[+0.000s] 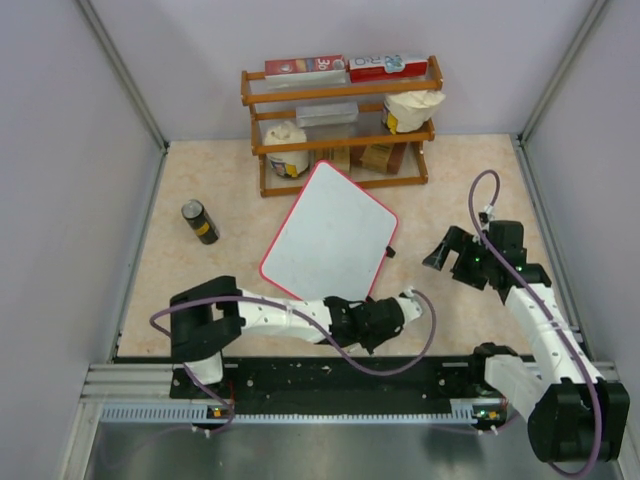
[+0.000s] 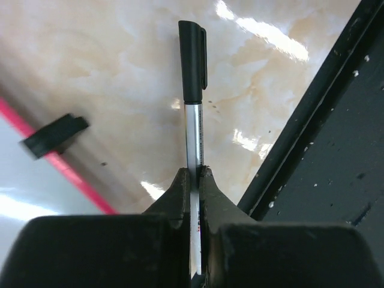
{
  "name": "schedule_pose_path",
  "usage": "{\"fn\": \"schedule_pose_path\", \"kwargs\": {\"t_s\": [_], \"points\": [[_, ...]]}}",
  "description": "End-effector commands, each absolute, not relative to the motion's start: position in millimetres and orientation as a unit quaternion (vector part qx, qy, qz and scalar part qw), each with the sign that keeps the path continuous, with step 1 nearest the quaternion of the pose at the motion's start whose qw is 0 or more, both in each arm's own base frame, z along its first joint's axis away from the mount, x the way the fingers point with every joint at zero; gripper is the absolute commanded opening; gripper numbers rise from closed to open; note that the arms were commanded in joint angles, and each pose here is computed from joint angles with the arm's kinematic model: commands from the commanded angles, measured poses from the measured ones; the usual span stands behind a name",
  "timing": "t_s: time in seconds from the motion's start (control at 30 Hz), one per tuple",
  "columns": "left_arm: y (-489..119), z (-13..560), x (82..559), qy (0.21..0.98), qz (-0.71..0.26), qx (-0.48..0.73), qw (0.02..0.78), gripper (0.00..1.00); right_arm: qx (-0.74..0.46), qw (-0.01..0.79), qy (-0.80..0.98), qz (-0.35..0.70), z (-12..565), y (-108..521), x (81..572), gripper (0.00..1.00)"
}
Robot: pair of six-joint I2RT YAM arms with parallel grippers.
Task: Write a sentence on the whiteboard
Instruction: Pick up the whiteboard marker from the corner of the board, then pass from the left arm to the right
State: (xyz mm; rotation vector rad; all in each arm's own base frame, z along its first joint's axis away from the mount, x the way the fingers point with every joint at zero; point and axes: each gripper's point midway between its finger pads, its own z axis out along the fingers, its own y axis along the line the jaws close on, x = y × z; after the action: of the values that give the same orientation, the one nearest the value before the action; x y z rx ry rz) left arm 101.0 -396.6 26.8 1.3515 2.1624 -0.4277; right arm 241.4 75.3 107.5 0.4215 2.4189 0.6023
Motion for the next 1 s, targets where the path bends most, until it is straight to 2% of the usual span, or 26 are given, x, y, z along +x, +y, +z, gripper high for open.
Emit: {"fn": "schedule_pose_path", "kwargs": {"t_s": [0.0,0.2,0.33,0.5,0.7,0.9,0.97], "points": [[-404.3,105.7,122.7,0.8,-0.231,0.445,0.329,0.0,0.124,0.356,0.888,0.262,153.6,84.1,251.7,0.99],[-385.1,190.9,152.6,0.795,-0.32,0.364,0.364,0.0,0.064,0.474,0.819,0.317,245.7,98.2,252.5,0.99],[-356.0,240.8,171.4,0.784,-0.382,0.307,0.381,0.0,0.022,0.511,0.774,0.373,290.8,115.3,247.0,0.99],[-321.4,283.8,192.8,0.771,-0.433,0.251,0.393,0.0,-0.05,0.495,0.733,0.464,322.7,152.8,232.1,0.99],[-304.3,323.1,186.1,0.744,-0.488,0.24,0.39,0.0,-0.154,0.457,0.685,0.546,349.7,221.6,206.8,0.99],[-307.6,337.9,176.7,0.726,-0.519,0.241,0.382,0.0,-0.2,0.429,0.643,0.602,369.4,274.2,195.8,0.82],[-308.2,338.3,176.2,0.724,-0.522,0.241,0.381,0.0,-0.193,0.423,0.64,0.612,371.7,280.3,197.9,0.8]]}}
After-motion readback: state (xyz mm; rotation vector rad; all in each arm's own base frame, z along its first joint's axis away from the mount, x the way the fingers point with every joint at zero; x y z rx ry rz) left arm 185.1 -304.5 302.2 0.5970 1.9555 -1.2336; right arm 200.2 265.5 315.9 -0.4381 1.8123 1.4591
